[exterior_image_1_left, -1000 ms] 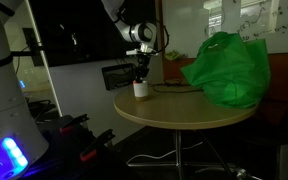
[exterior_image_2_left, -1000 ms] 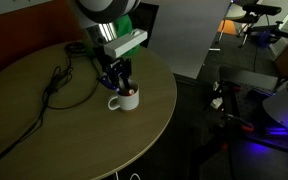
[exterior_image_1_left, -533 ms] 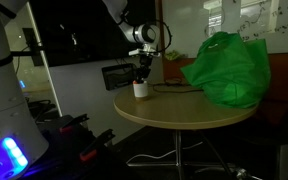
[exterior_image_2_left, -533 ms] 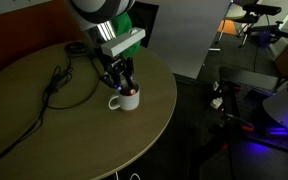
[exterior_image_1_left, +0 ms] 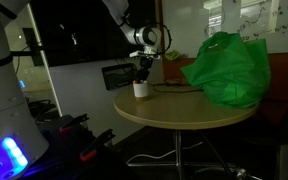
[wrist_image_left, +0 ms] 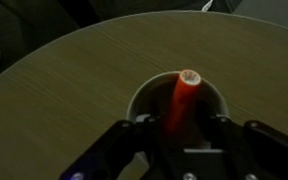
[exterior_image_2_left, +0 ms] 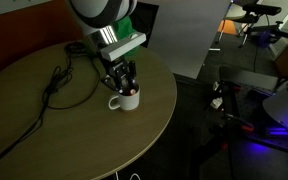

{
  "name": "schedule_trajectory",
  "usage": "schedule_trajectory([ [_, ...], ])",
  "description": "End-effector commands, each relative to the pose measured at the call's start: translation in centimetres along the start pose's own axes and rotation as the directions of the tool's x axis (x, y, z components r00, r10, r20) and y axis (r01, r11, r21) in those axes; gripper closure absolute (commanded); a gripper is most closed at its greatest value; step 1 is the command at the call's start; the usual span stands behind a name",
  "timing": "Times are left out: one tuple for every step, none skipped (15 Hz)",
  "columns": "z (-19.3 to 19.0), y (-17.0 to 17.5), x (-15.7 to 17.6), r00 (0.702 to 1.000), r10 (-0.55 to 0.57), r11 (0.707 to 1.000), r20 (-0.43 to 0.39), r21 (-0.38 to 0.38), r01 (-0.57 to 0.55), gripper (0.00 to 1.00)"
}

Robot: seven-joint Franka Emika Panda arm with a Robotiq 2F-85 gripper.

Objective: Remove the marker from the mug cup and place it on the table

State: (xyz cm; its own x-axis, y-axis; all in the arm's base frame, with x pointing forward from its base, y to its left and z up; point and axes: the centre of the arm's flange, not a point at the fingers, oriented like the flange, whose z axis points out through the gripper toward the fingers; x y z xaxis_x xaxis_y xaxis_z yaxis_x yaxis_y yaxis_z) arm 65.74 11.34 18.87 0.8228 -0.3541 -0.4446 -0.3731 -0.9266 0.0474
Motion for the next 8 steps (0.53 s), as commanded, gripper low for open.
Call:
schedule_trajectory([
  [0.4, 0.2, 0.1, 0.995, 0.078, 0.997, 0.062, 0.011, -0.079, 0.70],
  [0.5, 0.4, 0.1, 0.993, 0.088, 0.996, 0.075, 0.009, -0.089, 0.81],
  [0.4, 0.6, 0.1, 0.992, 0.100, 0.995, 0.081, 0.001, -0.100, 0.88],
  [0.2, 1.0, 0.2, 0.990, 0.103, 0.995, 0.095, 0.001, -0.104, 0.96],
  [-0.1, 1.4, 0.1, 0.990, 0.094, 0.995, 0.108, 0.008, -0.096, 1.00],
  [-0.5, 1.7, 0.0, 0.989, 0.085, 0.996, 0.123, 0.023, -0.088, 0.95],
  [-1.0, 1.9, -0.2, 0.988, 0.078, 0.996, 0.133, 0.033, -0.084, 0.95],
  [-1.8, 2.2, -0.7, 0.988, 0.065, 0.996, 0.137, 0.047, -0.072, 0.95],
])
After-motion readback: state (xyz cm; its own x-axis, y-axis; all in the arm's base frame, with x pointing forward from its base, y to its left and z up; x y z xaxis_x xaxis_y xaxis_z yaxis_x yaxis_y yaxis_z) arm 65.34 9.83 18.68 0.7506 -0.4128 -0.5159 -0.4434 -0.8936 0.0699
